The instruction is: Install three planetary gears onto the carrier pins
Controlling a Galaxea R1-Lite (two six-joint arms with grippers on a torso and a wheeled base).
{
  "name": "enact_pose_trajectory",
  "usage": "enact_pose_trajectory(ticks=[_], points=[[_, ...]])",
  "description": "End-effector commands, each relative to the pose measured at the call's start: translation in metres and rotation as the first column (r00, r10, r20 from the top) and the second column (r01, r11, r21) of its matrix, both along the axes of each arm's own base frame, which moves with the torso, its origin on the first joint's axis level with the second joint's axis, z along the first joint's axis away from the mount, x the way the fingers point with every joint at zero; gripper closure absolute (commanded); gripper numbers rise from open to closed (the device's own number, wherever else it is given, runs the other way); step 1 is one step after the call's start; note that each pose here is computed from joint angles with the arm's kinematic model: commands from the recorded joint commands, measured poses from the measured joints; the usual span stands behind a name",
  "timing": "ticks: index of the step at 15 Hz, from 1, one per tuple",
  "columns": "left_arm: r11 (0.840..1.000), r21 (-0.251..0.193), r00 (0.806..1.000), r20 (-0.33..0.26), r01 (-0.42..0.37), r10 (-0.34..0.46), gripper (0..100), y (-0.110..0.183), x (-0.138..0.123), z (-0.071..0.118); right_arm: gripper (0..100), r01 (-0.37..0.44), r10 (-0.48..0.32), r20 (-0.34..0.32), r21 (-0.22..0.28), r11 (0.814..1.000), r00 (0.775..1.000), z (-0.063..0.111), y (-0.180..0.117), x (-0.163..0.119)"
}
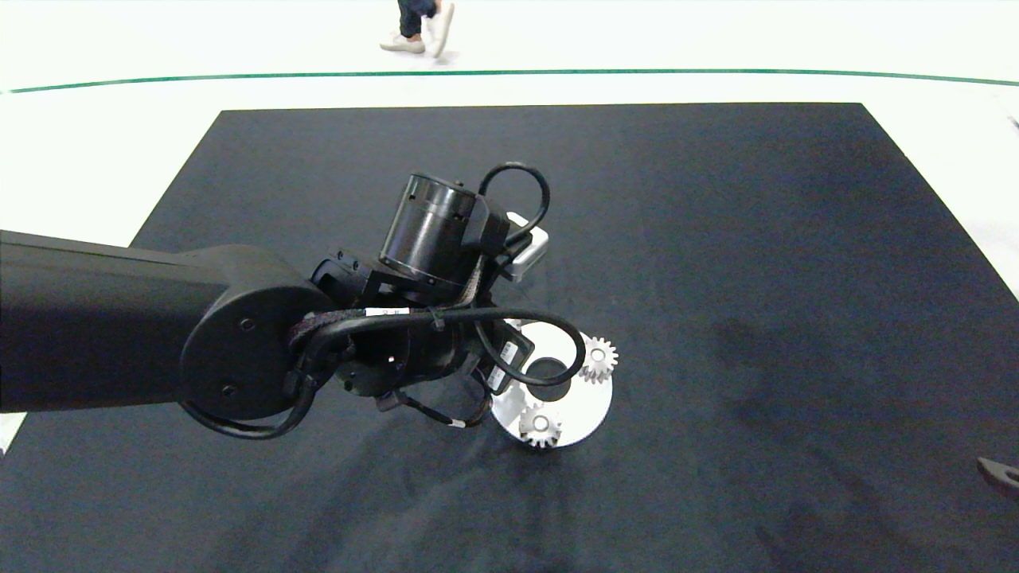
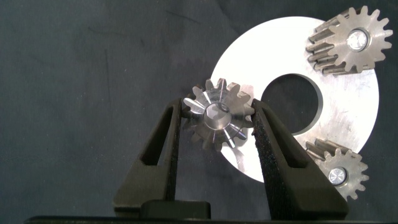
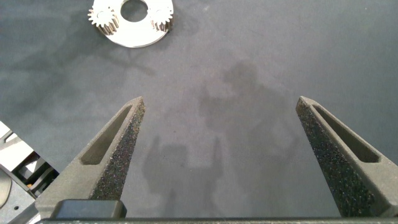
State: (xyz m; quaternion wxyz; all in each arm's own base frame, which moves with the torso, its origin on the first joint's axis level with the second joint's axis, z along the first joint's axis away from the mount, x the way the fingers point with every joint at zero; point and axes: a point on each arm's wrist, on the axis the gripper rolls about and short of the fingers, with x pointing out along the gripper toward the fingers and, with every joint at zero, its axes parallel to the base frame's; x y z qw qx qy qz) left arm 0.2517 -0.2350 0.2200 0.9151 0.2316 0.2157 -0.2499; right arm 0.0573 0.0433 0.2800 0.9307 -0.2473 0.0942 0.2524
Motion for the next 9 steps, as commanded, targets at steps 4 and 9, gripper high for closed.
enact_pose_trajectory(ticks=[4,9], points=[[1.000,-0.012,1.000,0.021,0.015,-0.015,87,-0.0066,0.0007,-0.0013,0,0.001,-0.001,0.001,-0.003,1.000,1.000,0.0000,-0.0002,-0.0002],[1.000,-0.009,1.000,0.018,0.017,-0.016,87,-0.0068,0.0001,-0.0026,0,0.001,-0.001,0.001,-0.003,1.000,1.000,-0.0003,-0.0004,-0.0004]])
